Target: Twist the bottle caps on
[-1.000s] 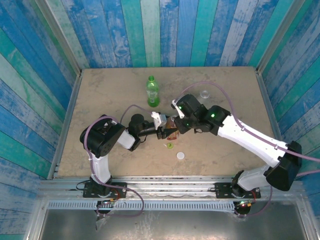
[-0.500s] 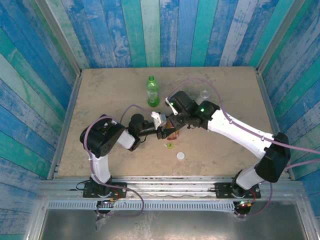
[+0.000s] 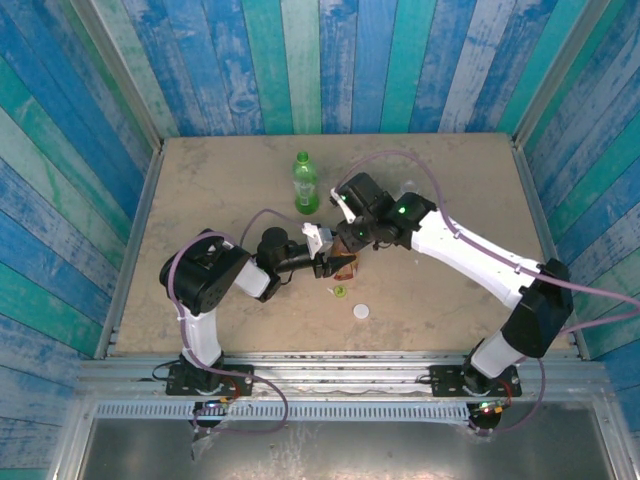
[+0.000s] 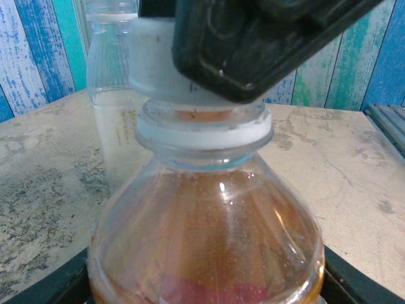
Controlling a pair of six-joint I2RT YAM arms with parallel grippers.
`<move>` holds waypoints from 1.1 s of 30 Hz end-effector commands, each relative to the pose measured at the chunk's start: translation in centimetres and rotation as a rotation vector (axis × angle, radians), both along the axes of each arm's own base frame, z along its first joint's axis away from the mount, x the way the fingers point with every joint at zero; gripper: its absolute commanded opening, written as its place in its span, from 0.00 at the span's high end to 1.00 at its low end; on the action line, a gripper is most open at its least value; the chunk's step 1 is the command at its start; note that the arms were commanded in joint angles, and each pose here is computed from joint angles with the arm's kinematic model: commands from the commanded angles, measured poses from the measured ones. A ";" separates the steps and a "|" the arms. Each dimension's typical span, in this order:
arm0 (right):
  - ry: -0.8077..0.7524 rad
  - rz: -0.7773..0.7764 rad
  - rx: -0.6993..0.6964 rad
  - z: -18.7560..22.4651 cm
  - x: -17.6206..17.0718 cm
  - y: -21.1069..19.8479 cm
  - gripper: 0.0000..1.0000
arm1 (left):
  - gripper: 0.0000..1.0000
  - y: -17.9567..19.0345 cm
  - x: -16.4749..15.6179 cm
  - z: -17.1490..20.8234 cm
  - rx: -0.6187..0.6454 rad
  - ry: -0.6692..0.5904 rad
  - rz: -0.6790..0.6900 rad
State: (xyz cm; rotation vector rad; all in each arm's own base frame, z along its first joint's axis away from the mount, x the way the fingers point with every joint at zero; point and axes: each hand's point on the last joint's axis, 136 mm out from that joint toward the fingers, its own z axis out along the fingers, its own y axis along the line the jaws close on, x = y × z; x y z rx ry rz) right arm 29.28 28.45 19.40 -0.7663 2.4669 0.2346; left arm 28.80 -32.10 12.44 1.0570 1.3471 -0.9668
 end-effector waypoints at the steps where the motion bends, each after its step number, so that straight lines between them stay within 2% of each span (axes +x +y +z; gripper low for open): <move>1: 0.107 -0.027 -0.074 -2.5 -0.7 -1.3 0.68 | 0.42 0.7 -0.7 -5.2 0.123 0.129 0.004; 7: 0.123 -0.056 -0.075 -2.5 -0.6 -1.6 0.69 | 0.42 0.7 -0.6 -5.2 0.123 0.131 0.009; 13: 0.066 -0.059 0.037 -1.5 -0.5 -0.8 0.73 | 0.42 0.7 -0.4 -5.2 0.114 0.143 0.014; 19: 0.064 -0.046 0.087 -1.7 -0.9 -0.2 0.73 | 0.42 0.7 -0.4 -5.1 0.105 0.155 0.013; 26: 0.082 -0.083 0.077 -3.1 -0.8 -0.5 0.72 | 0.42 0.7 -0.3 -5.1 0.097 0.160 0.014; 33: 0.053 -0.072 0.102 -1.7 -0.7 -0.2 0.69 | 0.42 0.7 -0.4 -5.0 0.102 0.155 0.013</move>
